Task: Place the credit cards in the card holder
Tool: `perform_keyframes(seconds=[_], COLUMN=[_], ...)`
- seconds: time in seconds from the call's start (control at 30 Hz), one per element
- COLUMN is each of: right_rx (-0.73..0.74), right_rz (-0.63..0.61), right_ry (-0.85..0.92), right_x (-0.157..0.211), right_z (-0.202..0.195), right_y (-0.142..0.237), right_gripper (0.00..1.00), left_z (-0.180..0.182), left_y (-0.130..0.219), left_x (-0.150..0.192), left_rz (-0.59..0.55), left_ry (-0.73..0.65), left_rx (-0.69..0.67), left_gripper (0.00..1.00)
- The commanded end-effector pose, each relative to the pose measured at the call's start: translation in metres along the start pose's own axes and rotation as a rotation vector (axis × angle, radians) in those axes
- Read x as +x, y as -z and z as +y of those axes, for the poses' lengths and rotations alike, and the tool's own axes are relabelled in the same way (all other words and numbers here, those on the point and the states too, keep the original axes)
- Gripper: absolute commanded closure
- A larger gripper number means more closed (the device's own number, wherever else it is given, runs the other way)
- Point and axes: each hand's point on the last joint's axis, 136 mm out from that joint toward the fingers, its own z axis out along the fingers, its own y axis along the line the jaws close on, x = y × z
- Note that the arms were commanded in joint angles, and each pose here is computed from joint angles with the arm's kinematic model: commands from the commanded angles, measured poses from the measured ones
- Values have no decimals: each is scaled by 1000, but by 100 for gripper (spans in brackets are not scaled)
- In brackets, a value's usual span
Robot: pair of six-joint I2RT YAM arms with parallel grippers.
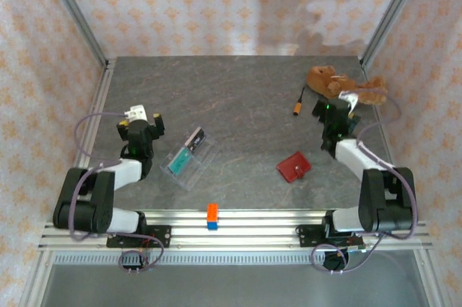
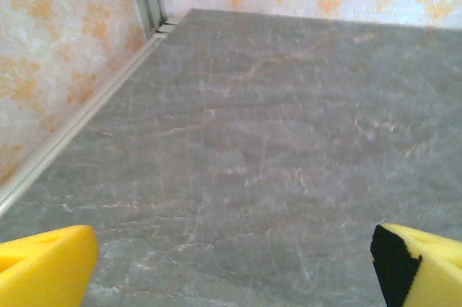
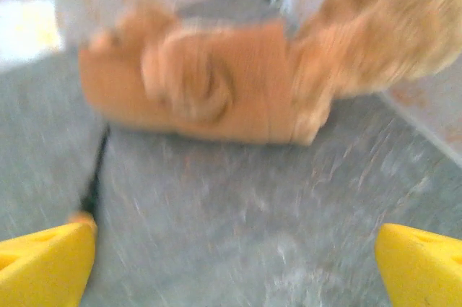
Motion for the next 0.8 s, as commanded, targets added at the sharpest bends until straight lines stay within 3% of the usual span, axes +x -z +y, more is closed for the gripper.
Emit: perform_keyframes(seconds=[0.0,0.17,0.37,0.47,0.57,0.67,0.77], right_rx=[207,128,53,130,234,212,200], right_rz=[111,263,663,796,850,940,958], right_ry=[-90,-106,-160,-202,-220,-305,-368], right_x=[-9,6,88,128,150,174,189], right_z=[-36,-21,-4,-12,-26,-12,3], right_y=[28,39,64,88,109,125,136], right_gripper=[1,1,3,4,1,1,1], left_z=[12,13,2,-5,-20,-42,-54], left_y=[20,72,123,133,137,136,132], left_x=[-30,-70,-75,-61,-54,-52,-51], left_rz=[69,156,209,319,402,427,430], left_ry=[83,248,289,276,283,303,293], left_rx=[-45,26,197,235,305,413,438], left_gripper=[0,0,0,0,0,1,1])
